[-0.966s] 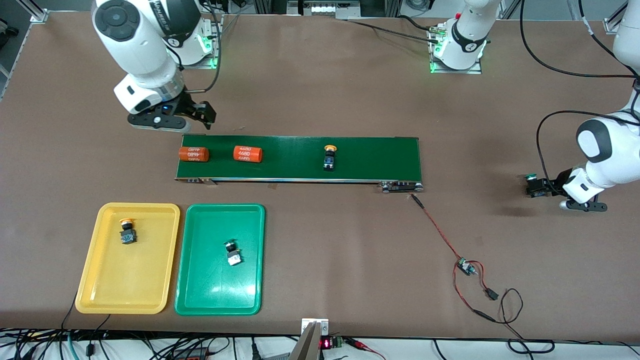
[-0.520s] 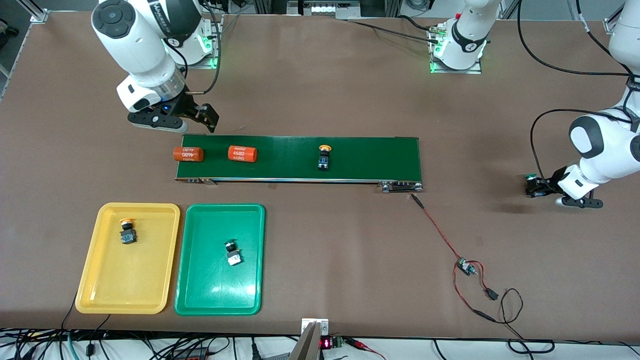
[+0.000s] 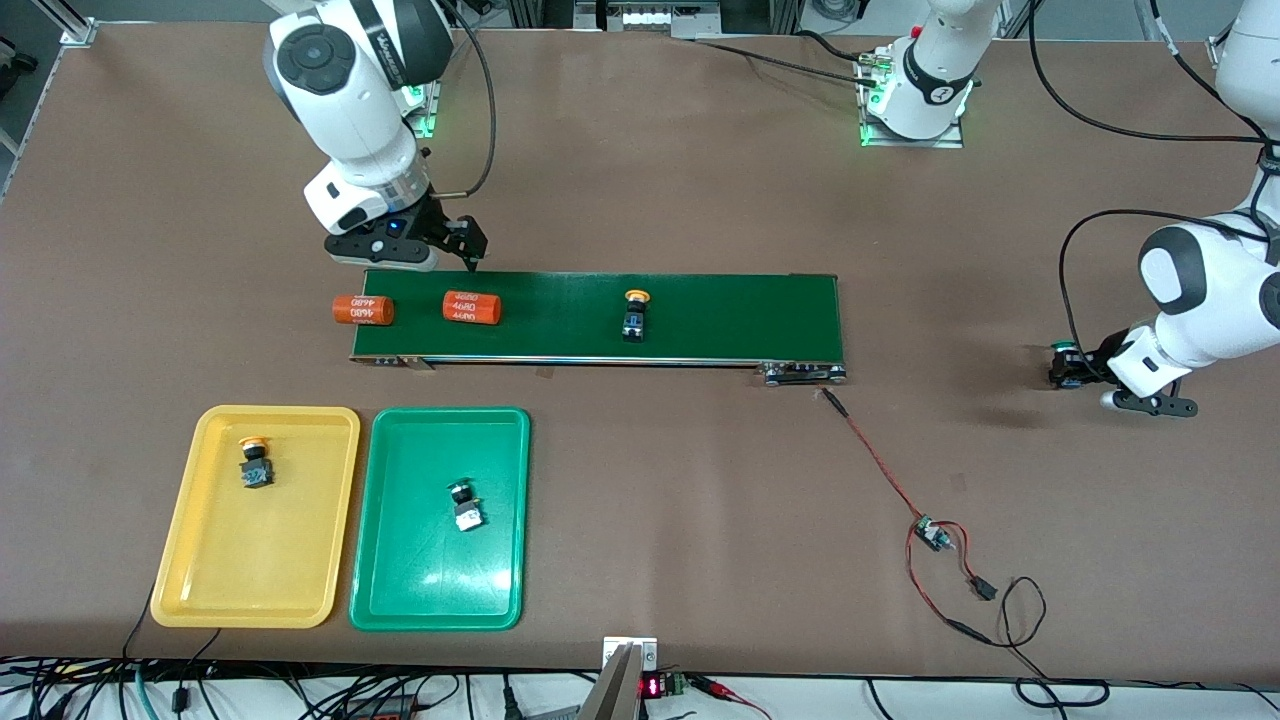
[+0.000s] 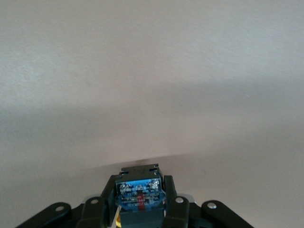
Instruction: Sort buttons by color to trays
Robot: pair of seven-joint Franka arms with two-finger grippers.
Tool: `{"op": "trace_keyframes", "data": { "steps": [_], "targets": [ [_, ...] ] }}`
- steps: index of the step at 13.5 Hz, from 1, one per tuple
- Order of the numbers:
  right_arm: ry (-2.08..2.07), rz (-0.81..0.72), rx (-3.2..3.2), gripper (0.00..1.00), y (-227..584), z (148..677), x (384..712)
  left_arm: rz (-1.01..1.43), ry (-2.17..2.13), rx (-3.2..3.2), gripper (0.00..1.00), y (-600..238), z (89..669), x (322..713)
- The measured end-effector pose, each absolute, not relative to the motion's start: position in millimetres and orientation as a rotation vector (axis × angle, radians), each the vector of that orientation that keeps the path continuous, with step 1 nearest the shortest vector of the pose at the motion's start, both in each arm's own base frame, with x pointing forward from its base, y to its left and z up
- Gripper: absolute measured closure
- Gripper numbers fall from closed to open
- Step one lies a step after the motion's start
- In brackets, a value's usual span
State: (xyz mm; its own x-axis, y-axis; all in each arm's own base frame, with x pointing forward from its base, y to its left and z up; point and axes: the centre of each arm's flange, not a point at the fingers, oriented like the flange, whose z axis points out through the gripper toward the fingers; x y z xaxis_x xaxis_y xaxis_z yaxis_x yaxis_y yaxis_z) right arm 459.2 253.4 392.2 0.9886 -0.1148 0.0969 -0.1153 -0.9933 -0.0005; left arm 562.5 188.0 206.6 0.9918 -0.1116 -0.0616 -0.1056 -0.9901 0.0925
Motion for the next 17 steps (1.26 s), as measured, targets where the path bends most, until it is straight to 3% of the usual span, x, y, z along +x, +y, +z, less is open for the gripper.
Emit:
{"op": "trace_keyframes", "data": {
  "steps": [8, 17],
  "targets": [
    [-0.171, 0.073, 3.094, 0.0, 283.7, 347.7, 449.3, -0.256, -0.473, 3.07, 0.58, -2.1, 271.4, 581.4],
    [-0.092, 0.05, 3.124, 0.0, 323.6, 326.7, 474.1, -0.267, -0.537, 3.026, 0.58, -177.3, 282.9, 552.8]
  ]
}}
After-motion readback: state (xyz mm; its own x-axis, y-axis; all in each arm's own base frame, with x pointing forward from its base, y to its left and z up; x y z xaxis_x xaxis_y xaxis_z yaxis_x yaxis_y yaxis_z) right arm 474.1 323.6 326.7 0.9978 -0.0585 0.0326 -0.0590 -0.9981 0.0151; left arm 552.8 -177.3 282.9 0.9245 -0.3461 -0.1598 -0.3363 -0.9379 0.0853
